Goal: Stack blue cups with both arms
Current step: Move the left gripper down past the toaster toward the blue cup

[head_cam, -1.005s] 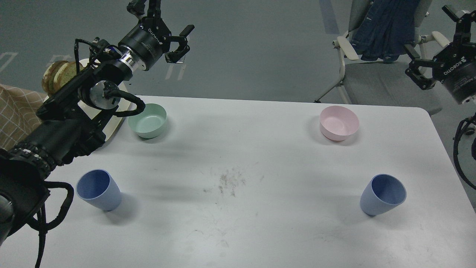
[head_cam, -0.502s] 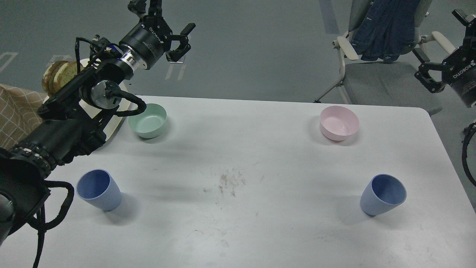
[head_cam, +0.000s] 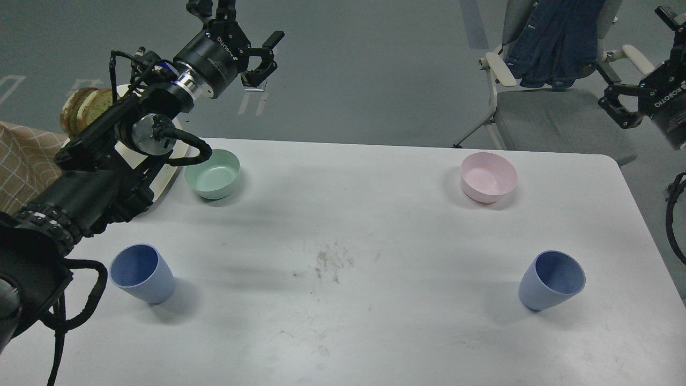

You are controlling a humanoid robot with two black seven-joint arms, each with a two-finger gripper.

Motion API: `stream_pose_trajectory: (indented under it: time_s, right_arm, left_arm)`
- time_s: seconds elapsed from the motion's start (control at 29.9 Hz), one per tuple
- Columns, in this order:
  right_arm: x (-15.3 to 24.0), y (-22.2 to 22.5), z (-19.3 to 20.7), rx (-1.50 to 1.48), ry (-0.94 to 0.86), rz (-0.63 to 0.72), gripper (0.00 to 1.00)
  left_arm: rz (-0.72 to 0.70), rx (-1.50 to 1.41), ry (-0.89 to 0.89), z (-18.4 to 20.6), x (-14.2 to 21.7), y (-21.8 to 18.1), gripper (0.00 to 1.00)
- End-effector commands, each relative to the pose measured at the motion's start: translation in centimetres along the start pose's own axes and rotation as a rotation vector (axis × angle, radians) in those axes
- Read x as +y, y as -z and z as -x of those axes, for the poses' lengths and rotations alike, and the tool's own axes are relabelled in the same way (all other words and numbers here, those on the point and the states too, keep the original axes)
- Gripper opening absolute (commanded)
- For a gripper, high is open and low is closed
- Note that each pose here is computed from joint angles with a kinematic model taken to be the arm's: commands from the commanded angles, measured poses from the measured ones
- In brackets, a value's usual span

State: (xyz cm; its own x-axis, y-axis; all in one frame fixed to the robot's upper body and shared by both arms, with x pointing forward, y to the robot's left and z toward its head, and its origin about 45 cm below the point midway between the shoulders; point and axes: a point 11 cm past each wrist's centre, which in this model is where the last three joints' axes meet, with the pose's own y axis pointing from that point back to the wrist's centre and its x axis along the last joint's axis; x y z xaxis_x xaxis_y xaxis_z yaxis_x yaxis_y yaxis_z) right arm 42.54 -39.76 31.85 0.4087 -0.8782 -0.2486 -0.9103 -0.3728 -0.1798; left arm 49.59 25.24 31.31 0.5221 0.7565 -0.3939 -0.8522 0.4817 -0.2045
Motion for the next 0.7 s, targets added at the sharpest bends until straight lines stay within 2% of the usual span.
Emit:
stream_pose_trajectory:
  time_s: [0.0,0.3,0.5,0.64,0.67]
  right_arm:
    - [0.0,-0.1,0.0,0.001,-0.001,0.002,1.00]
    - [0.1,0.0,-0.1,0.004,-0.003,0.002,1.00]
    - [0.2,-0.1,-0.2,0.003,-0.007,0.006,1.00]
    - [0.4,-0.3,-0.4,0.002,-0.013,0.008,1.00]
    - [0.4,-0.3,-0.4,0.002,-0.013,0.008,1.00]
  left_arm:
    - [-0.002,0.001,0.001,0.1,0.0,0.1,0.98]
    - [-0.024,-0.053,0.035,0.6,0.1,-0.3,0.98]
    - [-0.126,-0.449,0.189,2.9,1.3,-3.3,0.98]
    - [-0.191,-0.776,0.298,4.6,3.9,-6.5,0.97]
    - [-0.191,-0.777,0.298,4.6,3.9,-6.5,0.97]
